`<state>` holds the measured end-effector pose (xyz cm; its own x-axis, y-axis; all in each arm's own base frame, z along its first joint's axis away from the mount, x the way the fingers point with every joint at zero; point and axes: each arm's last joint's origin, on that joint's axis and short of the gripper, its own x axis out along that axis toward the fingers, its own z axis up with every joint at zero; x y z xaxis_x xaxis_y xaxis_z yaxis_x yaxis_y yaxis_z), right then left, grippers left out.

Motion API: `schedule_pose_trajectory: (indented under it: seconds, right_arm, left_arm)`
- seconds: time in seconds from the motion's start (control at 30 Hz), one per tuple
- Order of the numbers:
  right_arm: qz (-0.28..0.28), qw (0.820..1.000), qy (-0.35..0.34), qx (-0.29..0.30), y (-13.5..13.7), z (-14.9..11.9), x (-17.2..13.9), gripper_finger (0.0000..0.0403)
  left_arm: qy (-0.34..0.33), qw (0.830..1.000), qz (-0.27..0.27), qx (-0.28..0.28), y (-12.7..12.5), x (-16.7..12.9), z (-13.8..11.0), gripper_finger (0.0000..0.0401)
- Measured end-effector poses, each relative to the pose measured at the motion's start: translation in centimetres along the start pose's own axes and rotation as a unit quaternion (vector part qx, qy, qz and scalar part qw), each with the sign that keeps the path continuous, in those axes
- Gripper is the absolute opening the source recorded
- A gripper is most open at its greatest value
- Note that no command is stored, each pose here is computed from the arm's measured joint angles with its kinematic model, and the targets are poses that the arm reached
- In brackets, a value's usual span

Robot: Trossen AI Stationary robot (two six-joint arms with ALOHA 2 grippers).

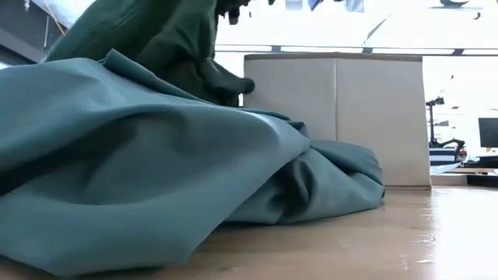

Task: Sort clothes
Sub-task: Put the green sweater into the laundry organizer

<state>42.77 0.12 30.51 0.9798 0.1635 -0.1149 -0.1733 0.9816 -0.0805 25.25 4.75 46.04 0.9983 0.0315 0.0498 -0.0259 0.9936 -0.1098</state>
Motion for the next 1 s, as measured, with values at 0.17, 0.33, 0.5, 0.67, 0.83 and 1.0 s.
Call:
schedule_pose_trajectory:
  seconds: [0.17,0.33,0.5,0.67,0.83,1.0]
  right_arm:
    - [-0.037,0.999,-0.009,-0.005,-0.3,0.2,1.5,0.0107]
    - [-0.084,0.994,-0.063,-0.030,-0.9,5.2,-0.1,0.0022]
    - [-0.208,0.969,-0.095,-0.096,-1.2,13.3,-4.7,0.0009]
    - [-0.365,0.914,-0.084,-0.154,-1.8,19.6,-9.3,0.0011]
    - [-0.408,0.890,-0.086,-0.183,-2.1,23.9,-13.2,0.0005]
    - [-0.381,0.913,0.034,-0.139,-3.1,21.9,-13.6,0.0005]
  left_arm:
    - [0.007,0.999,-0.036,-0.001,-0.6,-0.1,-0.1,0.0007]
    - [0.038,0.990,-0.133,-0.022,-1.6,-1.9,0.3,0.0052]
    - [0.063,0.989,-0.134,-0.016,-2.6,-5.7,0.9,0.0097]
    - [0.069,0.992,-0.100,0.019,-3.4,-10.3,1.4,0.0112]
    - [0.107,0.993,-0.039,0.018,-3.4,-13.4,0.0,0.0112]
    - [0.152,0.988,0.011,-0.013,-3.1,-14.1,-3.6,0.0113]
